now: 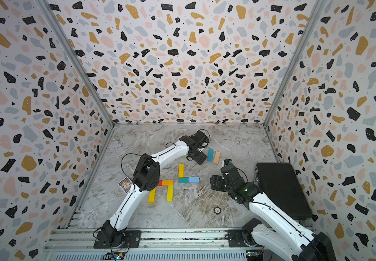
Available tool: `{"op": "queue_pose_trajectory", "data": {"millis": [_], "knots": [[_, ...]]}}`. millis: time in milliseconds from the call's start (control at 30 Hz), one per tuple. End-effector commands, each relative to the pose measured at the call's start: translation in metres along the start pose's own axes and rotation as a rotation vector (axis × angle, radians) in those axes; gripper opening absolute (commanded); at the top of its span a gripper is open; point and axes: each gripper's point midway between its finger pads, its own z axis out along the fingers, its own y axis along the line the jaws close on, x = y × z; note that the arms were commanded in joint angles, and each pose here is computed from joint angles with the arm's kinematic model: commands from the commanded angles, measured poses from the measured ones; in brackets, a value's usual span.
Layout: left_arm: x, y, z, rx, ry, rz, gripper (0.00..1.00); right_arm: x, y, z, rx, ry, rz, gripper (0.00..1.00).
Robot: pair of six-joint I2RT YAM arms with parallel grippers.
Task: Assemble the letter h with building blocks
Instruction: Pick up the building block from the center of the board.
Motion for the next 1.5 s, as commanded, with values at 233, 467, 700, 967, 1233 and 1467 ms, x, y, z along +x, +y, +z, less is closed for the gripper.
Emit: {"op": "queue_pose_trajectory", "data": {"millis": [233, 467, 700, 967, 1233, 1467], "knots": [[0.012, -0.001, 0.007, 0.055, 0.076, 0.014, 0.62, -0.020, 0.002, -0.022, 0.013, -0.059, 0.000, 0.82], [0.001, -0.002, -0.005, 0.070, 0.029, -0.044, 0.39, -0.021, -0.001, -0.024, 0.026, -0.066, 0.007, 0.82], [-0.037, 0.007, -0.054, 0.068, -0.135, -0.181, 0.21, -0.021, -0.007, -0.023, 0.049, -0.073, 0.014, 0.82], [-0.023, 0.013, -0.157, 0.103, -0.348, -0.451, 0.19, -0.015, -0.010, -0.019, 0.047, -0.063, 0.025, 0.82], [0.095, -0.026, -0.184, 0.099, -0.269, -0.619, 0.17, -0.009, -0.009, -0.014, 0.019, -0.050, 0.023, 0.82], [0.168, -0.066, -0.173, 0.081, -0.163, -0.684, 0.17, -0.007, -0.008, -0.015, -0.003, -0.053, 0.029, 0.82]]}}
